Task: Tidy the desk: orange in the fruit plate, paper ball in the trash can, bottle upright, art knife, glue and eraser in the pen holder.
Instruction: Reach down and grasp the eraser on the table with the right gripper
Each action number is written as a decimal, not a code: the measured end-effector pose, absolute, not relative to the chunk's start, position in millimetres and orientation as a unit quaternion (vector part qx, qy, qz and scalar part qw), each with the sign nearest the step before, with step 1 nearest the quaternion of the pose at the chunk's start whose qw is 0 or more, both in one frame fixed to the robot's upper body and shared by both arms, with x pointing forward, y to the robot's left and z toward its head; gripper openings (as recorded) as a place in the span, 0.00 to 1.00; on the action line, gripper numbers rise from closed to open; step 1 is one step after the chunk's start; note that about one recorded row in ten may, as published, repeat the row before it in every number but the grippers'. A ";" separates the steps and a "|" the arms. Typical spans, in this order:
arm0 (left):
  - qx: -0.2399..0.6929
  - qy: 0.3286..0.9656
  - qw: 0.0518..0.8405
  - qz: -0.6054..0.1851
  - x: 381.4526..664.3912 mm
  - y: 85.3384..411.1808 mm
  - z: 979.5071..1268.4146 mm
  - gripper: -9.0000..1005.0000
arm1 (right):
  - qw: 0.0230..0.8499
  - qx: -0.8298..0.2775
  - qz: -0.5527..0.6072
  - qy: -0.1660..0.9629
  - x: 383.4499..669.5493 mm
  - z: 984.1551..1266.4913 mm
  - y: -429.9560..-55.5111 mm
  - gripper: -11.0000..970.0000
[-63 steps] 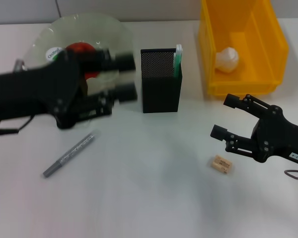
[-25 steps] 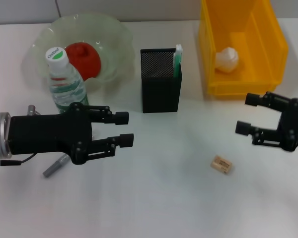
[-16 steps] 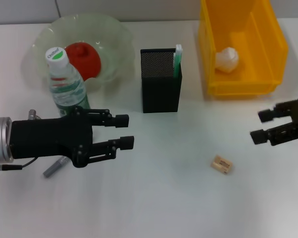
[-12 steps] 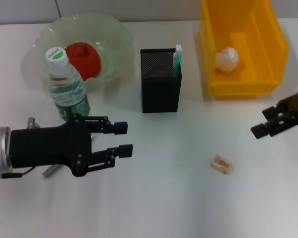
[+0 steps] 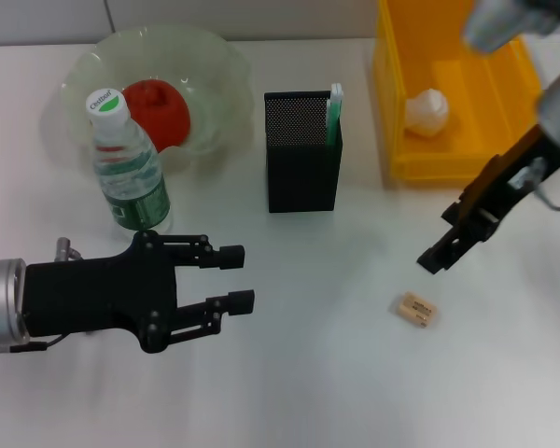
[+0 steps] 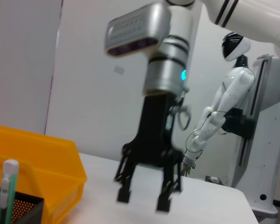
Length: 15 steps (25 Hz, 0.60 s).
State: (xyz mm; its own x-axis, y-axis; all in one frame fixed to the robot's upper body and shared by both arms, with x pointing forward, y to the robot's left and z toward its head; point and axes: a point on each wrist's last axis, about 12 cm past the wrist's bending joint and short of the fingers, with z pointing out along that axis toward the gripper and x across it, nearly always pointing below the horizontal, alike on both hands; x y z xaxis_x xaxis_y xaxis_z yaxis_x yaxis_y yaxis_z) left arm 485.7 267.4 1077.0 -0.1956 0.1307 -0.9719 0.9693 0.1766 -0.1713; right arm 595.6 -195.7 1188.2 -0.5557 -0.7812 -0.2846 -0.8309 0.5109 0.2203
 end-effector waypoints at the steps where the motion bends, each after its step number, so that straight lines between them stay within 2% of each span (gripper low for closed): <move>1: 0.444 0.619 0.453 -0.463 485.7 267.4 1077.0 0.48 | 0.071 -0.475 0.154 0.863 595.9 1183.7 -188.8 0.87; 4: 0.446 0.618 0.453 -0.463 484.6 266.1 1075.7 0.48 | 0.054 -0.501 0.128 0.854 594.4 1167.3 -169.1 0.87; 9: 0.445 0.615 0.454 -0.467 482.3 265.3 1074.8 0.48 | 0.044 -0.508 0.136 0.849 593.6 1153.6 -157.0 0.87; 15: 0.445 0.610 0.453 -0.474 480.6 263.2 1073.6 0.48 | 0.020 -0.512 0.138 0.847 592.8 1146.6 -150.8 0.87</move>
State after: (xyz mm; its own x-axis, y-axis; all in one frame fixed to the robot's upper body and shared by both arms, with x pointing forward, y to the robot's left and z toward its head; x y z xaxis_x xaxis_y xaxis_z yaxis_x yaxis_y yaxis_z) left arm 480.6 263.2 1073.6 -0.1933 0.1133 -0.9746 0.9723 0.1548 -0.1749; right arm 592.8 -150.8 1146.6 -0.4746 -0.8625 -0.1756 -0.8737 0.4372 0.2135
